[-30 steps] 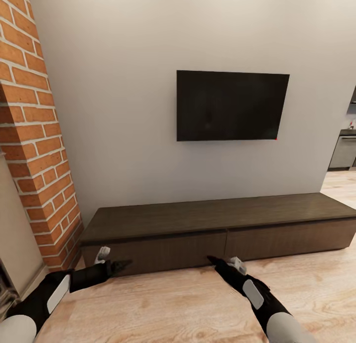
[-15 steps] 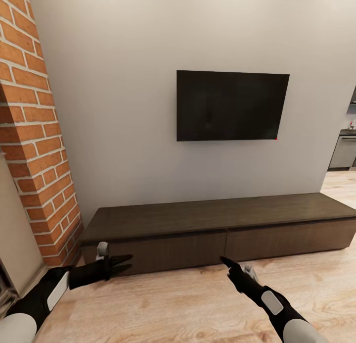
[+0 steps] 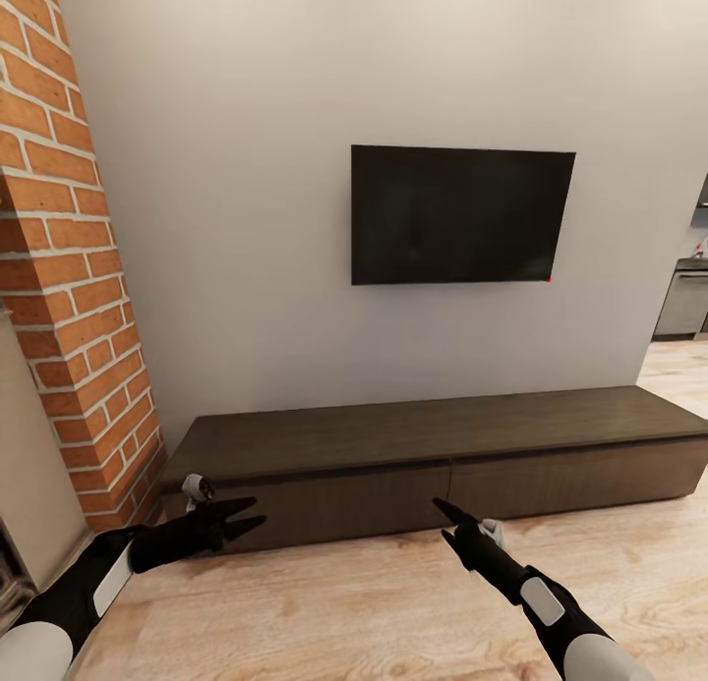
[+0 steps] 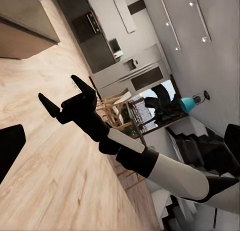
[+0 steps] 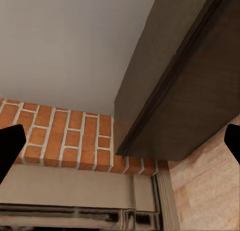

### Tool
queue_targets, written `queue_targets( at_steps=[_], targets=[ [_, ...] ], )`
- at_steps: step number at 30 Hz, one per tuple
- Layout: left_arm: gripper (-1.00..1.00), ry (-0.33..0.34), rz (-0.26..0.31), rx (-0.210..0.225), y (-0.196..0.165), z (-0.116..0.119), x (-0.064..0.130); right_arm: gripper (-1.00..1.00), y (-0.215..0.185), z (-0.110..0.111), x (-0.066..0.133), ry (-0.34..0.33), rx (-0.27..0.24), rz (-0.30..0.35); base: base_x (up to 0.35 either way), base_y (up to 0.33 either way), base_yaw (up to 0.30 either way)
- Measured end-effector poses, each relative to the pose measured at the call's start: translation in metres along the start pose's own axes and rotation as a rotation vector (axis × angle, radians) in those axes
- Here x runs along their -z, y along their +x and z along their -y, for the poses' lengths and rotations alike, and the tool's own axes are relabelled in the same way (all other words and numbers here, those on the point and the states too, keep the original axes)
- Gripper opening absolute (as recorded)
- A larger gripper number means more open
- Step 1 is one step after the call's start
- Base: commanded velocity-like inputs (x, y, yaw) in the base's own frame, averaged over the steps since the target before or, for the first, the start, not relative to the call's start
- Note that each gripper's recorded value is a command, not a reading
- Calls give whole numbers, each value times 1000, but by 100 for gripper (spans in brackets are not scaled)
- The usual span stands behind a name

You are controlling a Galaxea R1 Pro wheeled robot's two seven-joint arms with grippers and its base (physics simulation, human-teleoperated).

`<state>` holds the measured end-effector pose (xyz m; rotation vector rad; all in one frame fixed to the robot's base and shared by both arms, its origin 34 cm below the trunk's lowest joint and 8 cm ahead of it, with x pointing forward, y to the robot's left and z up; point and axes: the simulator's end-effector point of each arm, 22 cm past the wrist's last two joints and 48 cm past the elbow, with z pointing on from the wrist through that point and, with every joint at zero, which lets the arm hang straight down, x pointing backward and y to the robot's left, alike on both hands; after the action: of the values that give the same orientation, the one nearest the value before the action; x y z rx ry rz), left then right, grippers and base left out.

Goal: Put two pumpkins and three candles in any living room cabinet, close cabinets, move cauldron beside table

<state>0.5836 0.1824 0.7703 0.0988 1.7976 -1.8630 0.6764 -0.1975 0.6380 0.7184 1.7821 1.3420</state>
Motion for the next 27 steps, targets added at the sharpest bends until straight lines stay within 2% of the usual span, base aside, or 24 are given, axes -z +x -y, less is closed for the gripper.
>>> queue_targets(
  at_steps=[4, 6, 12, 18, 24, 27],
  targets=[
    [100, 68, -14, 46, -2, 22, -2, 100, -4, -12, 1, -18, 1, 1, 0, 0, 0],
    [100, 63, -22, 61, -2, 24, -4, 100, -4, -15, 0, -17, 3, 2, 0, 0, 0],
    [100, 62, -25, 70, -7, 33, -6, 100, -9, -27, -1, -17, 14, 9, 0, 0, 0],
    [100, 64, -17, 73, -8, 33, -4, 100, -12, -27, -1, -10, 29, 18, 0, 0, 0],
    [100, 65, -16, 68, -7, 32, -5, 100, -19, -14, -1, 50, 65, 53, 166, 0, 0],
    [100, 64, -18, 66, -6, 32, -5, 100, -26, 7, 1, 150, 82, 82, 323, 0, 0]
  ],
)
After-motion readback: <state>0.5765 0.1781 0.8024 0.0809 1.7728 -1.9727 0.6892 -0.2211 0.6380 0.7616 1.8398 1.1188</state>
